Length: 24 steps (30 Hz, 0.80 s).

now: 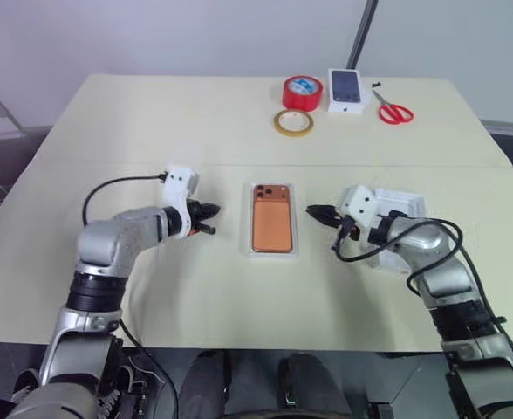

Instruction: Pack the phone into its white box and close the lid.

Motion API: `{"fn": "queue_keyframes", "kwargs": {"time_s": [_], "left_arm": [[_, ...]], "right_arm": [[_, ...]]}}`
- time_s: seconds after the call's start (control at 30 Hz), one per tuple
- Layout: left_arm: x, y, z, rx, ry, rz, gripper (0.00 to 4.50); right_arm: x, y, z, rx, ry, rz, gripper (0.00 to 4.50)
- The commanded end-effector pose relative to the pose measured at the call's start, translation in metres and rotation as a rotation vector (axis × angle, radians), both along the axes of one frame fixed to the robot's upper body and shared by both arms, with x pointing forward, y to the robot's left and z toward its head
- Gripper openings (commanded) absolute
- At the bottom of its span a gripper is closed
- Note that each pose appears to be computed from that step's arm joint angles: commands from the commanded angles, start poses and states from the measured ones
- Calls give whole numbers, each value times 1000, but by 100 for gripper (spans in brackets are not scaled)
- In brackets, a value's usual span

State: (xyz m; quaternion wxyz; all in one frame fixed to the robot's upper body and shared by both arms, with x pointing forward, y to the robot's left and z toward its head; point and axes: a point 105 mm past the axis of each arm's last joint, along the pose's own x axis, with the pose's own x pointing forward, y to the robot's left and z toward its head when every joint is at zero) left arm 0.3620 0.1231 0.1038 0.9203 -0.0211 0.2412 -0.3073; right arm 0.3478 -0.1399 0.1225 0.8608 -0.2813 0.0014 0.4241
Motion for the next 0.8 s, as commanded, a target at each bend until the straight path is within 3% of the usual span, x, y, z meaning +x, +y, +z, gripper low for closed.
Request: {"fn": "queue_keyframes", "kwargs": {"time_s": [0.03, 0.13, 0.27, 0.5, 0.6, 0.8], "left_arm": [[-3, -12, 3, 34, -55, -80, 6], [-11, -20, -2, 17, -19, -140, 6], [-21, -44, -16, 53, 26, -247, 6], [-26, -98, -15, -55, 57, -399, 6], [-22, -99, -15, -8, 22, -419, 6], [-19, -87, -19, -2, 23, -399, 6]], "right_arm": [[-2, 19, -9, -58, -39, 78, 0], [0, 26, -14, -64, -57, 80, 0], [-1, 24, -27, -187, -90, 108, 0], [4, -2, -16, -186, -104, 35, 0], [6, -6, 3, -42, -95, -8, 0], [9, -24, -3, -153, -132, -66, 0]]}}
